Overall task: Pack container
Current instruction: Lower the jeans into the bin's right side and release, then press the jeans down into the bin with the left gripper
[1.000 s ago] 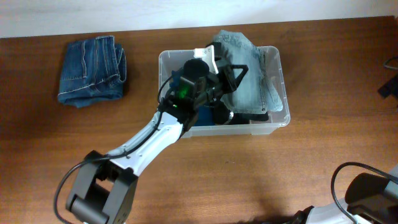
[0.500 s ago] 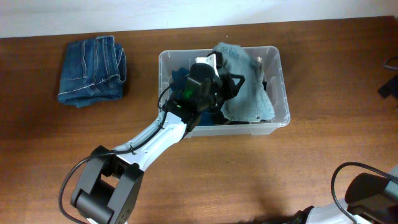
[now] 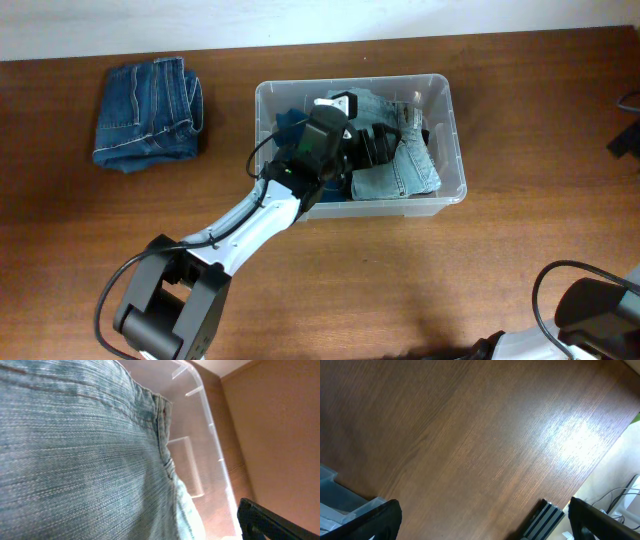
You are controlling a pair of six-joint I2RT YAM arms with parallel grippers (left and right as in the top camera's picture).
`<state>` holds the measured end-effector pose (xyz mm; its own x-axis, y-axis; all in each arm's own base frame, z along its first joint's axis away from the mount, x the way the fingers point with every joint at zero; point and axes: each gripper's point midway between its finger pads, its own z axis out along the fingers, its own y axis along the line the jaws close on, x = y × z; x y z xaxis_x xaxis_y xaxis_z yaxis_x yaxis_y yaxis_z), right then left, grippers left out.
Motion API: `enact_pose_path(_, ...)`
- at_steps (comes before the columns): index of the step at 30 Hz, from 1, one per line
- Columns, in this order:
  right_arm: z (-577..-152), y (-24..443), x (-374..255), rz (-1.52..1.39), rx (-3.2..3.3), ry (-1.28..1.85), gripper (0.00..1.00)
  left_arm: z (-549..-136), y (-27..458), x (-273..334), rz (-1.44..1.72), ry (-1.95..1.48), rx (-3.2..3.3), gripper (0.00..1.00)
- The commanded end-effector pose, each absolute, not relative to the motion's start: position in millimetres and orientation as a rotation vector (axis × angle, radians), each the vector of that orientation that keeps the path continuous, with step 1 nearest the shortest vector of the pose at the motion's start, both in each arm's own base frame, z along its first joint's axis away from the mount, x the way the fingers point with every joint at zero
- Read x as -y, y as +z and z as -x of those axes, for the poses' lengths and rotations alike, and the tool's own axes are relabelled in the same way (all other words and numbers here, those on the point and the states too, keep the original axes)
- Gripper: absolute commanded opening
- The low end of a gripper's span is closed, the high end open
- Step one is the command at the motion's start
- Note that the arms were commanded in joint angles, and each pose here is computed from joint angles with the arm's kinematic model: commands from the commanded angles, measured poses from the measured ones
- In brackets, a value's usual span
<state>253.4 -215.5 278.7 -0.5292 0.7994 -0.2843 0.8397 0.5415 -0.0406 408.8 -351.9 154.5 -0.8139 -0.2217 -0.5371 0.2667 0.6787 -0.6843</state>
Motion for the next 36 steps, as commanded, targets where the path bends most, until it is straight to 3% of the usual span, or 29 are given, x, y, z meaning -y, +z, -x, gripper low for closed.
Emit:
enact_pose_path(1,-253.5,276.8,217.3,-1.399,-2.541,-0.258,0.98,-418.4,167.2,346.2,-0.195,-0.961,-2.218,0.99)
enact_pose_path(10,-253.4,276.8,217.4,-1.399,-2.54,-0.258,0.98,-438.6,173.3,293.9,-0.271,-0.787,-2.235,0.99)
enact_pose_path(16,-253.5,276.8,217.3,-1.399,-2.54,-0.257,0.98,-449.5,207.4,260.0,-0.319,-0.637,-2.235,0.99)
enact_pose_path(22,-253.5,276.8,217.3,-1.399,-2.54,-0.257,0.99,-452.8,246.9,264.1,-0.418,-0.601,-2.152,0.97)
enact_pose_path(25,-253.4,276.8,217.4,-1.399,-2.54,-0.258,0.99,-450.6,249.3,269.9,-0.434,-0.608,-2.142,0.53)
enact_pose_path(28,-253.4,276.8,217.4,-1.399,-2.54,-0.258,0.98,-447.3,238.7,277.5,-0.452,-0.612,-2.167,0.22)
enact_pose_path(32,-253.6,276.8,217.2,-1.399,-2.541,-0.257,0.98,-444.7,208.8,290.5,-0.484,-0.612,-2.23,0.05)
enact_pose_path(36,-253.5,276.8,217.3,-1.399,-2.54,-0.257,0.98,-444.9,169.2,300.6,-0.518,-0.599,-2.304,0.01)
